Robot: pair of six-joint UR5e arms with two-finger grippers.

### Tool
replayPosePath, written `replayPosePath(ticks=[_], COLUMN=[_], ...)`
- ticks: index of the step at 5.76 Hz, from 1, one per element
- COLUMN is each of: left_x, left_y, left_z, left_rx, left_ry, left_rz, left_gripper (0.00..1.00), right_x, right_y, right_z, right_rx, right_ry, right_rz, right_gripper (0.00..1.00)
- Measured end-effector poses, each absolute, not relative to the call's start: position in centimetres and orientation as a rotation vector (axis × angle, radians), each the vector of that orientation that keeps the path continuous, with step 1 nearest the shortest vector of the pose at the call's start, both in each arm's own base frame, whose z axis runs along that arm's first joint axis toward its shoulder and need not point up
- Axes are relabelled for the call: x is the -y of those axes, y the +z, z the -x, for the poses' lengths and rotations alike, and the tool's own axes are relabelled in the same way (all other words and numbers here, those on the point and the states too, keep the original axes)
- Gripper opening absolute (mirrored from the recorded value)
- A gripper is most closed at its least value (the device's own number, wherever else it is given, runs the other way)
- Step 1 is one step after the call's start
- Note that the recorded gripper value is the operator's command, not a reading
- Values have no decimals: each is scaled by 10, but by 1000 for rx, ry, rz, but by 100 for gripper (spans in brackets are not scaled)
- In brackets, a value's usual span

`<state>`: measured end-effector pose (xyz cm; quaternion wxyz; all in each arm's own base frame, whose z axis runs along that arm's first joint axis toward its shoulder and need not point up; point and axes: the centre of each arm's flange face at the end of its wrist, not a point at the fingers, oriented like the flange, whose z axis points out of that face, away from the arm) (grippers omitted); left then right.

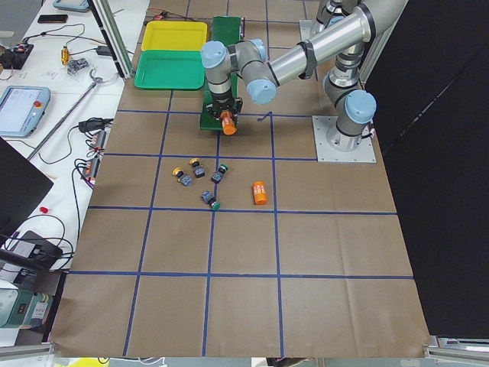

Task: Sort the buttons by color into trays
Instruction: 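Lower the orange cylinder onto the conveyor start and open the left gripper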

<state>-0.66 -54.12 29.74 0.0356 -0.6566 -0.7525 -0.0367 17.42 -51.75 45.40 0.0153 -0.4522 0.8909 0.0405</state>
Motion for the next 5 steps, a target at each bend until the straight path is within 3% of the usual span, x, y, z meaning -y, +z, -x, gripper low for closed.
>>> replayPosePath(ticks=[1, 3, 5], left_x=[551, 552, 552], left_y=[284, 270, 273], left_z=[45, 75, 72], left_rx=[2245, 2201, 2223], left_ry=[-105, -113, -109], left_rz=[2112, 2159, 2136], left_gripper=[1, 92, 97], right_x=[513, 517, 521], right_y=[447, 436, 426], right_z=[-186, -195, -195], right_rx=[-2608, -2415, -2313], right_ry=[120, 51, -23], right_rz=[1682, 1988, 2165], right_gripper=[100, 100, 100])
